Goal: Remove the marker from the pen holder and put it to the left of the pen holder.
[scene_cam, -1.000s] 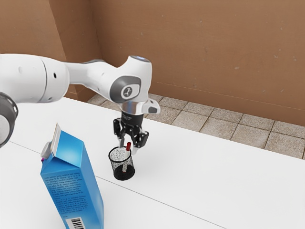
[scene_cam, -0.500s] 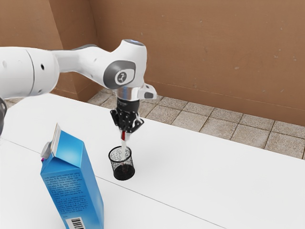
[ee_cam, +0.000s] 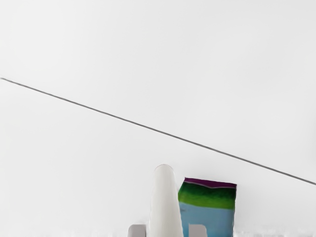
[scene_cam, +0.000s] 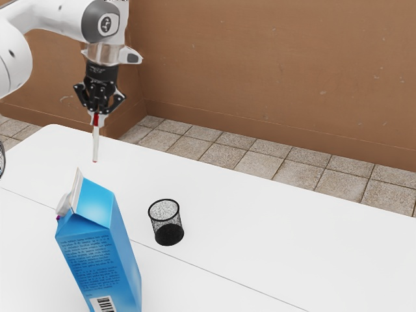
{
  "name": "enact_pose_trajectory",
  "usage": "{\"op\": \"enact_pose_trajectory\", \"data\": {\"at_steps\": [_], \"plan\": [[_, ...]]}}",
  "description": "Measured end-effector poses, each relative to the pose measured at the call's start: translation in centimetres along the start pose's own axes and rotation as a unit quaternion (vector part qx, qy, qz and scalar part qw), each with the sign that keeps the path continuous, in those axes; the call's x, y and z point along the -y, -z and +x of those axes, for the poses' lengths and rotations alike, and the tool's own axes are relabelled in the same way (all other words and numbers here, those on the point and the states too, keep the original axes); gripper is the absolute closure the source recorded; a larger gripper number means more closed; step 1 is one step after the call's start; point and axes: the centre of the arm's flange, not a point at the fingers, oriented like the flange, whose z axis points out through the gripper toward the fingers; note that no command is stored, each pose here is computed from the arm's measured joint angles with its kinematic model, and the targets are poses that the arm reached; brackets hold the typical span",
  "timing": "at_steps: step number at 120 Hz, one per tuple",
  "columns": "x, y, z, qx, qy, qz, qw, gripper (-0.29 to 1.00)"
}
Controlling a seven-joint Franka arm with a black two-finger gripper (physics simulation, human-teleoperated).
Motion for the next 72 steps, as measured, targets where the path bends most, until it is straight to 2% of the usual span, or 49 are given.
{"op": "enact_pose_trajectory", "data": {"at_steps": [26, 45, 72], "plan": [[7.7, -6.5, 1.6, 0.104, 0.07, 0.031, 0.992, 0.79], [11.2, -13.9, 2.9, 0.213, 0.092, 0.028, 0.972, 0.79], [13.5, -21.1, 3.0, 0.31, 0.095, 0.019, 0.946, 0.79]]}}
